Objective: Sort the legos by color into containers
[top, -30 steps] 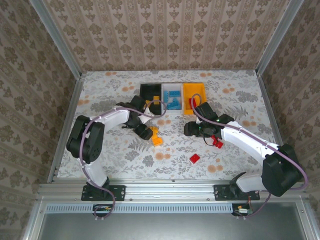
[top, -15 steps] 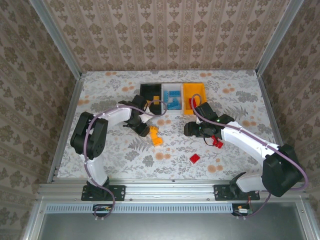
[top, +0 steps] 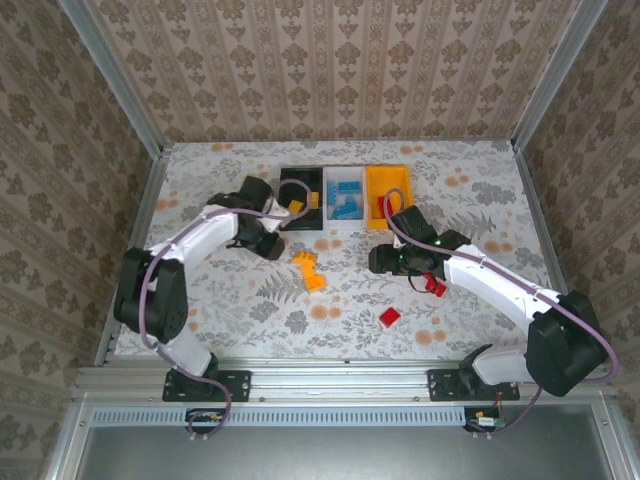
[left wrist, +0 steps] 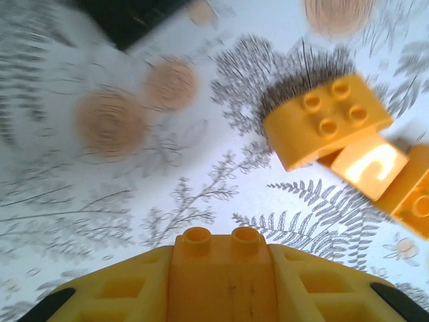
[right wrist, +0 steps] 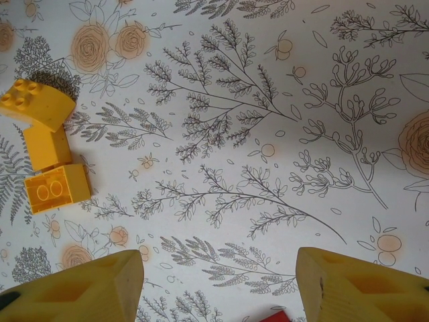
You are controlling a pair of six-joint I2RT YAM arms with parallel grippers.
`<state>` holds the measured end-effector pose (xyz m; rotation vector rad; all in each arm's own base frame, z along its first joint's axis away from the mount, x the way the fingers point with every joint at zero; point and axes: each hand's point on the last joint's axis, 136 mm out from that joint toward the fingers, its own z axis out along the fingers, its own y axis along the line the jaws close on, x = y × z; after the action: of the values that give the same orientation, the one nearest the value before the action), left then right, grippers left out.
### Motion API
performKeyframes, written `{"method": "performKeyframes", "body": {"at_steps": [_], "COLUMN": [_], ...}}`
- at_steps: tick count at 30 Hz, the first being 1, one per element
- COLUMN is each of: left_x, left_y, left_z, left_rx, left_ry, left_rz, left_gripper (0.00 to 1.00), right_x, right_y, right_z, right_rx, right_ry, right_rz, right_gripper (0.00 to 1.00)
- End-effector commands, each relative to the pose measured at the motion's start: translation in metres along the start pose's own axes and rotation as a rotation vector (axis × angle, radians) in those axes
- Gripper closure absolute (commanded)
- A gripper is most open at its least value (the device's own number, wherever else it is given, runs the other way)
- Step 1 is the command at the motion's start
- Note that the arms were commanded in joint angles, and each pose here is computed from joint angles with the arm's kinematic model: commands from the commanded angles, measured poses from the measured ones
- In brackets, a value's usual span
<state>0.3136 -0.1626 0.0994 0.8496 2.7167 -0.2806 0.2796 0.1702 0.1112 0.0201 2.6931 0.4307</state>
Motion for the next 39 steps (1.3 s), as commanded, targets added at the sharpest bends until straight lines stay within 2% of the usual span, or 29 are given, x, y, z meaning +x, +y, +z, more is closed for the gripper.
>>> {"method": "performKeyframes", "body": {"at_steps": [1, 6, 11, 18, 25, 35, 39], "left_x": [-0.019, -0.07, -0.119, -0.171, -0.199, -0.204, -0.2], "left_y": [-0.006, -0.008, 0.004, 0.031, 0.041, 0.043, 0.042], "left_z": [-0.035, -0.081, -0.094, -0.051, -0.005, 0.038, 0.046], "left_rx": [0.082, 0.125, 0.1, 0.058, 0.042, 0.02, 0.013], "left_ry": [-0.127, -0.328, -0.398, -0.364, -0.299, -0.208, -0.183], "left_rz": [-0.104, -0.133, -0.115, -0.112, -0.1, -0.071, -0.068], "left_gripper": [0.63, 0.63, 0.63, 0.63, 0.63, 0.62, 0.54], "right_x": [-0.001, 0.003, 0.001, 0.01, 0.032, 0.041, 0.042], "right_y": [0.001, 0.0, 0.002, -0.007, -0.026, -0.034, -0.034], "right_z": [0.0, 0.003, 0.005, 0.002, 0.002, 0.003, 0.003], "right_rx": [-0.001, 0.002, -0.012, 0.009, 0.069, 0.087, 0.089], "right_ry": [-0.008, 0.007, -0.006, -0.002, 0.036, 0.046, 0.05], "right_rz": [-0.014, -0.004, 0.004, 0.015, 0.037, 0.054, 0.056], "right_gripper": [0.36, 0.36, 0.36, 0.37, 0.36, 0.36, 0.36]}}
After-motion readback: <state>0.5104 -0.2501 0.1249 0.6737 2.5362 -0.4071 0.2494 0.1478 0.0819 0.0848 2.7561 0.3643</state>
